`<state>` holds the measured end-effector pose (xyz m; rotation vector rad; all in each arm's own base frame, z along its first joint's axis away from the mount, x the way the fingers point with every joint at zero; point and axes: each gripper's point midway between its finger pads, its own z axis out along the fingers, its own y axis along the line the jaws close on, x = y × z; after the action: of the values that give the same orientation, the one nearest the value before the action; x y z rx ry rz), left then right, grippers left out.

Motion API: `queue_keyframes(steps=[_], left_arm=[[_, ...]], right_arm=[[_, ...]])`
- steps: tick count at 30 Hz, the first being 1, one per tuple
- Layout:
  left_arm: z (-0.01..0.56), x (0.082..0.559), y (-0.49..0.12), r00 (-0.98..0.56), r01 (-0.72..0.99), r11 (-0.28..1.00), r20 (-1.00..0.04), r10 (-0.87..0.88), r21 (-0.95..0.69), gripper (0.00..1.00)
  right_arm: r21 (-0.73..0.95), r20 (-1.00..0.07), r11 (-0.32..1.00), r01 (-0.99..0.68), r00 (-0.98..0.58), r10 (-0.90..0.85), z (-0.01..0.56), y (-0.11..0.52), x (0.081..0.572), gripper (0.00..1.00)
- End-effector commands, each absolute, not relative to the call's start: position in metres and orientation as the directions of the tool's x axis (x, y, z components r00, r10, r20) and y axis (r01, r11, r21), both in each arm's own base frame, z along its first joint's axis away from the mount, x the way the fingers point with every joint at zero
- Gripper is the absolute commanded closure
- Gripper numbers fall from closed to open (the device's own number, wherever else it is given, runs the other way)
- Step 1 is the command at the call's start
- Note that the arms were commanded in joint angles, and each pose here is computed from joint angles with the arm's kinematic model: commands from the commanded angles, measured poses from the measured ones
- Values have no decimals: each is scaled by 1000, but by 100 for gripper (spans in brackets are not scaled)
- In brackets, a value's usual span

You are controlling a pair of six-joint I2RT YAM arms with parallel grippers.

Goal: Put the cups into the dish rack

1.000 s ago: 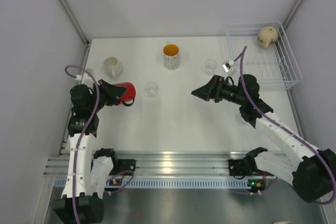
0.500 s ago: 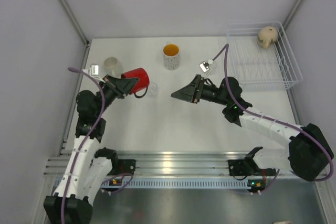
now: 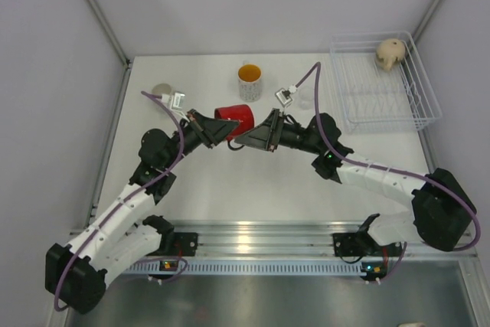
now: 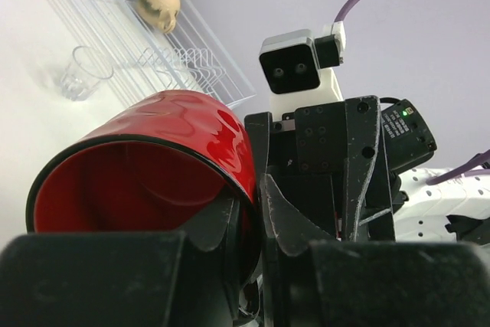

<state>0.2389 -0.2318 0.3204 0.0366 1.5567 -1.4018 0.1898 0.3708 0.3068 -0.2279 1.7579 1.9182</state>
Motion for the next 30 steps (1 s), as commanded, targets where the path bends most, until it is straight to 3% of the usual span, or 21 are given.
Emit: queue_keyframes(steps=[1,7,14,30], left_arm=[[409,220,-225,-280,793,244,-689,-668,-558,100],[412,218,-222,-216,808,285,-711,-669,-515,100],[422,212,-214,-153,826,312,-719,-679,-470,100],[448,196,-211,-171,855,231,-674,-718,-464,100]], right_arm=[[840,-481,-114,-531,-825,296,342,377,183,48],[850,-464,-122,-513,-837,290,340,374,175,46],[851,-508,53,-522,-794,333,321,358,183,45],[844,-501,-31,-536,-807,311,336,364,176,41]])
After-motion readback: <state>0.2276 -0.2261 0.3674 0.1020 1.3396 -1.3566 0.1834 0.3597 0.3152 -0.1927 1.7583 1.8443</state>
